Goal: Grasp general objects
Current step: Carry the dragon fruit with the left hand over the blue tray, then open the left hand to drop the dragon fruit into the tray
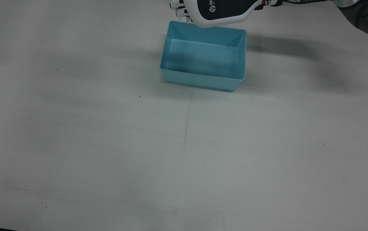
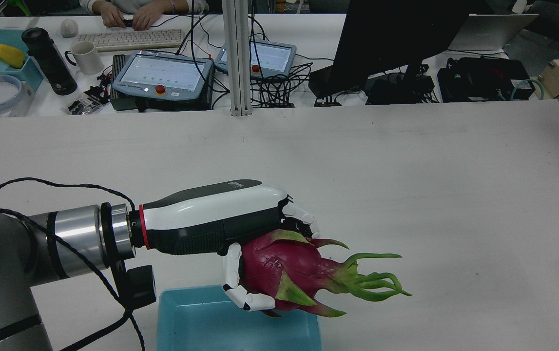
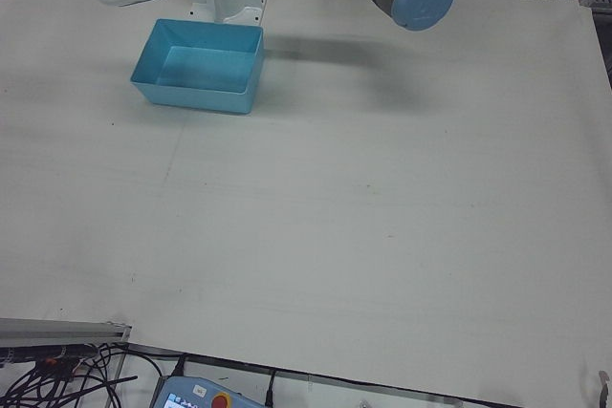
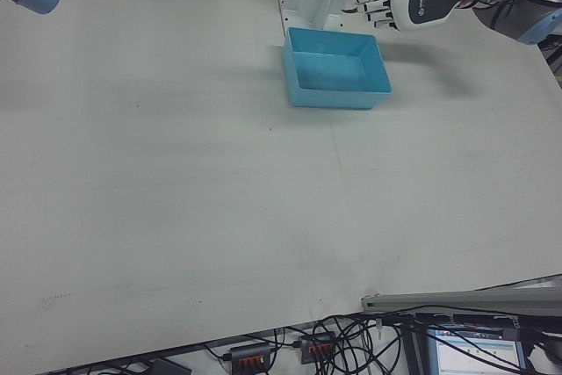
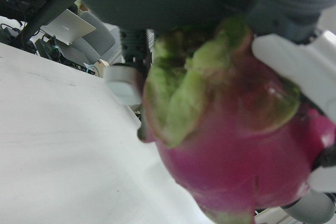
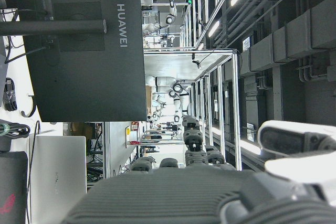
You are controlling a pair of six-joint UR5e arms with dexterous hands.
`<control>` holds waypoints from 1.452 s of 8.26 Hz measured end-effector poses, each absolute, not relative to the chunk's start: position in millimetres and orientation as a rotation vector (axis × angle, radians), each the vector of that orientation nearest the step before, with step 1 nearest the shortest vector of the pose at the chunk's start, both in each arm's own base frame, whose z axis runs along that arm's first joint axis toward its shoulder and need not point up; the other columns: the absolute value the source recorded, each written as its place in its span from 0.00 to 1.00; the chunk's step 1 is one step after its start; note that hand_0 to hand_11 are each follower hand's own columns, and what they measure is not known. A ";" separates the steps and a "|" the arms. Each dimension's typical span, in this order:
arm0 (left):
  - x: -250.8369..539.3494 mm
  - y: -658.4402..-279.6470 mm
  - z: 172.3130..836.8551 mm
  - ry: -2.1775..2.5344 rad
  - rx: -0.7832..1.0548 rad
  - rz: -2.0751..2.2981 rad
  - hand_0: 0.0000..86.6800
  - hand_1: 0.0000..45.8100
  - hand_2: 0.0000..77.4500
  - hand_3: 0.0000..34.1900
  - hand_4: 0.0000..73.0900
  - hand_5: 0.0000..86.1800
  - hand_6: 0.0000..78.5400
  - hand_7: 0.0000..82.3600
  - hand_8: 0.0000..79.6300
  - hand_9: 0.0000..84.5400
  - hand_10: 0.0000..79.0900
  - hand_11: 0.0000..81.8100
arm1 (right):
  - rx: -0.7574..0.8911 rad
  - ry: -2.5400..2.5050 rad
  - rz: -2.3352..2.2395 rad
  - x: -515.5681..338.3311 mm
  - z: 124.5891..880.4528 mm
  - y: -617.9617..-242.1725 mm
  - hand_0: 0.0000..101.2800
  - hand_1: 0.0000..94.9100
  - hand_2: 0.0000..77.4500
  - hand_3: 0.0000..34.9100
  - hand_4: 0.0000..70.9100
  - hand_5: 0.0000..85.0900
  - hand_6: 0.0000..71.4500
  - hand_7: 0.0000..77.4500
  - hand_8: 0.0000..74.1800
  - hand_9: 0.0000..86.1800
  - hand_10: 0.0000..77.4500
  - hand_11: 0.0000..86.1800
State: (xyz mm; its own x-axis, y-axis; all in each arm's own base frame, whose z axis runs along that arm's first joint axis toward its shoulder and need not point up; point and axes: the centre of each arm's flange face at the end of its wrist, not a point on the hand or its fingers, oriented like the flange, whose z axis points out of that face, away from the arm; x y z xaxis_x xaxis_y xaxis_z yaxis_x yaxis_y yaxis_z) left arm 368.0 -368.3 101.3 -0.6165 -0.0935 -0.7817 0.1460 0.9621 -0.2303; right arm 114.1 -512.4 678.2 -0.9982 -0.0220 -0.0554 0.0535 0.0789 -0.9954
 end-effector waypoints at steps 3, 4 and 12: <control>395.8 -350.8 90.4 2.220 -0.005 -0.354 0.69 0.00 0.70 0.00 0.41 0.42 0.62 0.60 0.70 0.70 0.74 0.93 | 0.033 2.267 -2.094 114.1 677.9 -512.5 0.00 0.06 0.96 0.00 0.00 0.00 0.00 0.00 0.00 0.01 0.00 0.01; 402.9 -344.6 90.3 2.220 -0.019 -0.358 0.70 0.00 0.70 0.00 0.41 0.42 0.60 0.60 0.61 0.74 0.67 0.96 | 0.033 2.267 -2.094 114.1 677.8 -512.5 0.00 0.06 0.96 0.00 0.00 0.00 0.00 0.00 0.00 0.01 0.00 0.01; 418.4 -346.7 96.3 2.217 -0.025 -0.362 0.77 0.00 0.28 0.00 0.16 0.27 0.05 0.21 0.02 0.02 0.10 0.17 | 0.033 2.267 -2.093 114.1 677.5 -512.6 0.00 0.06 0.96 0.00 0.00 0.00 0.00 0.00 0.00 0.01 0.00 0.01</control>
State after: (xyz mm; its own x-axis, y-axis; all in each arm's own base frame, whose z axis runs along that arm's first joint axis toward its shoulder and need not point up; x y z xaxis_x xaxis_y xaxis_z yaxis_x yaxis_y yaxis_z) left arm 418.4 -346.7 96.3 -0.6254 -0.1440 -0.7669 0.1077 0.9575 -0.2676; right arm 114.1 -512.6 677.5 -0.9982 -0.0220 -0.0552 0.0532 0.0802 -0.9954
